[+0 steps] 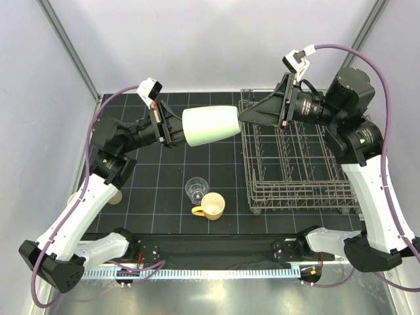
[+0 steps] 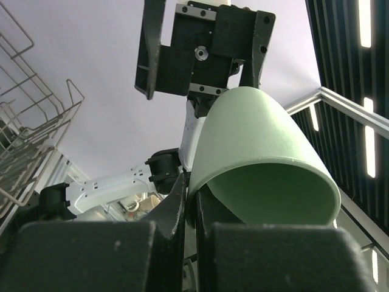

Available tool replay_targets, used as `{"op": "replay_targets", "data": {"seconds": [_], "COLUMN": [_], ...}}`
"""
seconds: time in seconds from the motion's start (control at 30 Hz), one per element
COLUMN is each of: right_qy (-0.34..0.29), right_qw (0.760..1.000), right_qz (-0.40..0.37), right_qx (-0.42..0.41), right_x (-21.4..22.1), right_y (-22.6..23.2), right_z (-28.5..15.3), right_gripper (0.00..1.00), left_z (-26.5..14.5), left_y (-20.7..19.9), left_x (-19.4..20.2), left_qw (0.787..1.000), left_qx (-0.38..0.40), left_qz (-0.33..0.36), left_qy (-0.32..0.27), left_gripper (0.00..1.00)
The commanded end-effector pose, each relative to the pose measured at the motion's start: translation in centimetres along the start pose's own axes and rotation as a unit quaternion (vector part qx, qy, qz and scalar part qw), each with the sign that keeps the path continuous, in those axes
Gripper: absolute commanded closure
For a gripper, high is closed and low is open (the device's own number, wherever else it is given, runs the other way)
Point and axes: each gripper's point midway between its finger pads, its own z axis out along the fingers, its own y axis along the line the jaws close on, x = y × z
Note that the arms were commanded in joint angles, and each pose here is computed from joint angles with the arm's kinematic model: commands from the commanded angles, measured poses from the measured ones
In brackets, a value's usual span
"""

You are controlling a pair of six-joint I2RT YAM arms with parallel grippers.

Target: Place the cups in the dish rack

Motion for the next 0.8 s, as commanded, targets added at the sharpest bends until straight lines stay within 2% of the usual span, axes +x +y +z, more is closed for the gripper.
{"op": "replay_targets", "data": {"seconds": [0.0,0.37,0.5,0.77], "right_qy": [-0.004,0.012,0.037,0.047], "right_qw": [0.998,0.996,0.994,0.994], "right_qz": [-0.034,-0.055,-0.053,-0.054], "right_qx": [-0.052,-0.074,-0.084,-0.088], "right_x": [-0.1,0.9,1.7,1.4], "right_y": [4.0,5.9,5.8,5.7], "right_z": [0.1,-0.6,0.1,1.6], "right_gripper": [0.05,0.04,0.04,0.11], "left_z": [-0.3,-0.4,-0.3,-0.1], "left_y": [-1.4,-1.3,-1.1,-0.8], "left_x": [0.8,0.9,1.0,0.9], "left_qw": [1.000,1.000,1.000,1.000], "left_qx": [0.019,0.014,0.012,0.009], "left_qz": [0.014,0.011,0.008,0.003], "left_qy": [0.014,0.018,0.023,0.026], "left_gripper": [1.00,1.00,0.99,0.99]}}
